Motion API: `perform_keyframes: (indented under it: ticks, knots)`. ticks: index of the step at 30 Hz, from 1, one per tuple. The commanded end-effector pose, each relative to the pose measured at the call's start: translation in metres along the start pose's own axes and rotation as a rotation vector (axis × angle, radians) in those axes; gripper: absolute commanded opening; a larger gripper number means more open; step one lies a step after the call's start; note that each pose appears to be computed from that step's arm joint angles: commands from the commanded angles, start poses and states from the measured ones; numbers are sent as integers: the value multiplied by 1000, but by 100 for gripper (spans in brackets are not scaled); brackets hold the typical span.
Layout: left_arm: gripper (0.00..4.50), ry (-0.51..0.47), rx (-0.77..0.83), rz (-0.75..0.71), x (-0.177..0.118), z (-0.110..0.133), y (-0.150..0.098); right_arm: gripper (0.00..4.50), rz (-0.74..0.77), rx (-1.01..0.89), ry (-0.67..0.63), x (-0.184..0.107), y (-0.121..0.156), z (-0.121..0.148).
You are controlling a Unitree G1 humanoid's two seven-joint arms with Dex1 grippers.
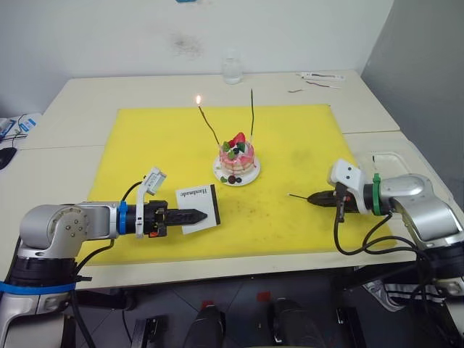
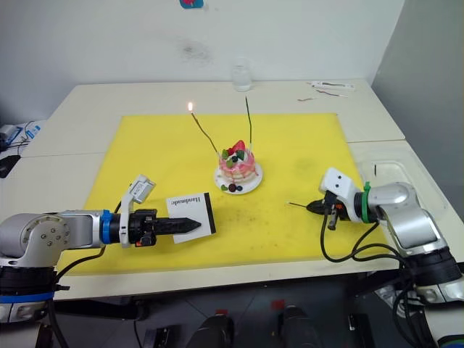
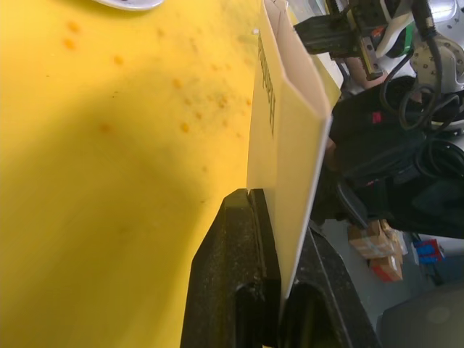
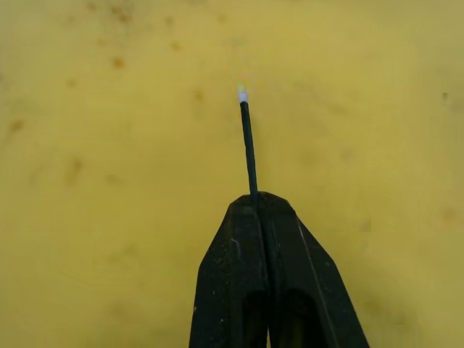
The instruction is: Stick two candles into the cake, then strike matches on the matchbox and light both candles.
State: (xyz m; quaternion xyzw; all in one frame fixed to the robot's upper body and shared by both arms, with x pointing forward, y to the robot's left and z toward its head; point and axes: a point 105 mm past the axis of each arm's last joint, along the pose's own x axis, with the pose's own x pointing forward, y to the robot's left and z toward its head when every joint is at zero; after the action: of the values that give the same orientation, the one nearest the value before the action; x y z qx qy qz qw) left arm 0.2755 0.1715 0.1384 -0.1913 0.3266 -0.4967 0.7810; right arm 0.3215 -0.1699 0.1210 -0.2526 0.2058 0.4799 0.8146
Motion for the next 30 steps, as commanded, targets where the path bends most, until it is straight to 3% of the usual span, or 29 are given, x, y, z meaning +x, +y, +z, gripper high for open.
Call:
perform_keyframes:
  ticks: [1, 2, 7, 13, 16, 30]
  knots:
    - [0, -10, 39, -20, 1, 9, -5, 3, -44, -13, -24, -2, -1, 7]
    - [0, -8, 40, -22, 1, 9, -5, 3, -50, -5, -30, -1, -1, 7]
    - [0, -3, 42, -23, 0, 9, -5, 159, -57, -5, -79, -3, -3, 16]
    - [0, 1, 43, -26, 1, 8, -6, 159, -27, 6, -284, 1, 2, 49]
    - [0, 3, 45, -32, 3, 8, -8, 159, -37, 3, -328, 12, 3, 48]
    - [0, 20, 50, -32, 1, 9, -10, 159, -37, 7, -295, 21, 0, 12]
